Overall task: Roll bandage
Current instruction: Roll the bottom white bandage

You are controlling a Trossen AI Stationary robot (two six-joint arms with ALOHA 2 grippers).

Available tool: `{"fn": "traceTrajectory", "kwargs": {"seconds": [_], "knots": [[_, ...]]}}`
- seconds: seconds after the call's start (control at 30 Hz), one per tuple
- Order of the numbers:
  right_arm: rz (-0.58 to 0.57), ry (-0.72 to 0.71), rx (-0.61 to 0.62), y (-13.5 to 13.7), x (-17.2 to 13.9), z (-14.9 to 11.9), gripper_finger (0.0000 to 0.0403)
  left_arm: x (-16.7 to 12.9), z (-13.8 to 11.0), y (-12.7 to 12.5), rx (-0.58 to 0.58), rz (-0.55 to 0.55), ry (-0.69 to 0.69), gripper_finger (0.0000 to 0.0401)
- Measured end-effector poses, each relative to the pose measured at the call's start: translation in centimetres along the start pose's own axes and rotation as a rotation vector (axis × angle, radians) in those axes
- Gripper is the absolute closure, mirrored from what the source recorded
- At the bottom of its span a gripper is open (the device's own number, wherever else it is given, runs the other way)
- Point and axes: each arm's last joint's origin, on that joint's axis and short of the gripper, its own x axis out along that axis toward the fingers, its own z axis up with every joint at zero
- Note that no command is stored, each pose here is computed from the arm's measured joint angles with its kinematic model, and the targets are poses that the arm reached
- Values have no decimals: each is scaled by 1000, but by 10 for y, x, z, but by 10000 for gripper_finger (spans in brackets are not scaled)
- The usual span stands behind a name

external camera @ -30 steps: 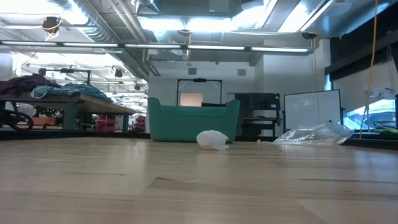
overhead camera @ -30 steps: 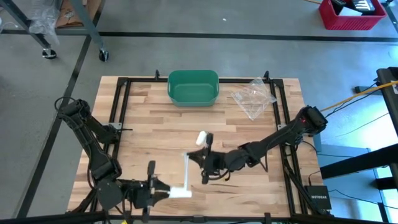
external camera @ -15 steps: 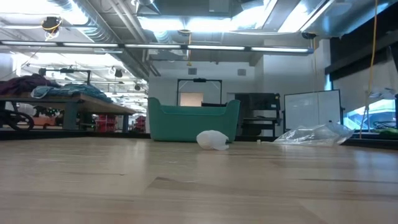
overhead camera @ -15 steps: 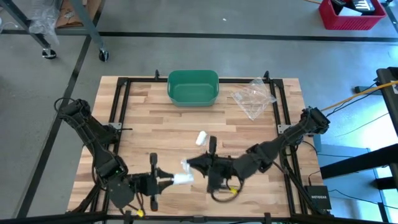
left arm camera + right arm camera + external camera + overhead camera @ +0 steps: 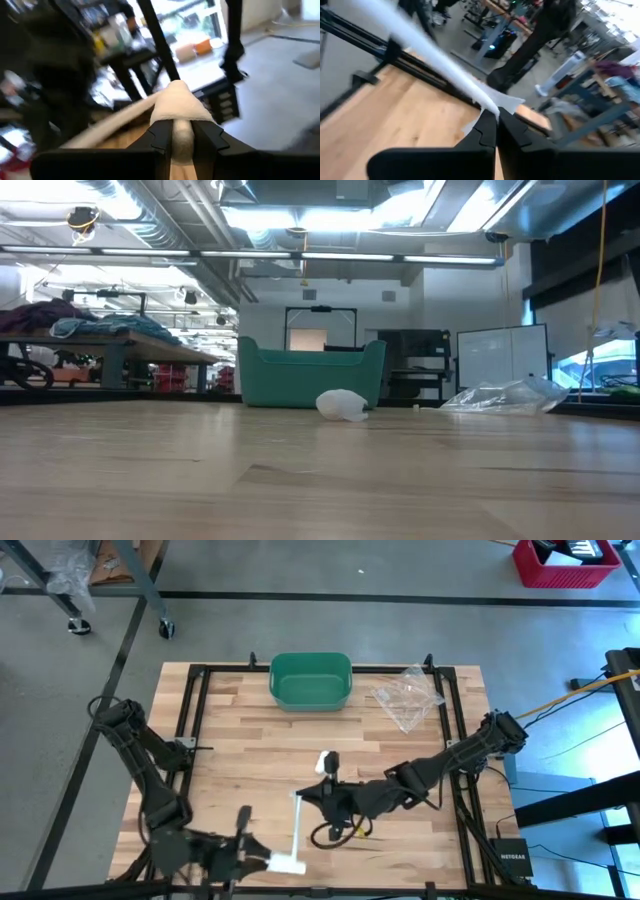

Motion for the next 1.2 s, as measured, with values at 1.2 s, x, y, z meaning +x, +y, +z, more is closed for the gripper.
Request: {"fn": "traceTrajectory", "kwargs": {"seconds": [1.2], "knots": [[55, -108, 243, 3, -3, 31, 382, 29, -30, 11, 339, 373, 246, 361]]}}
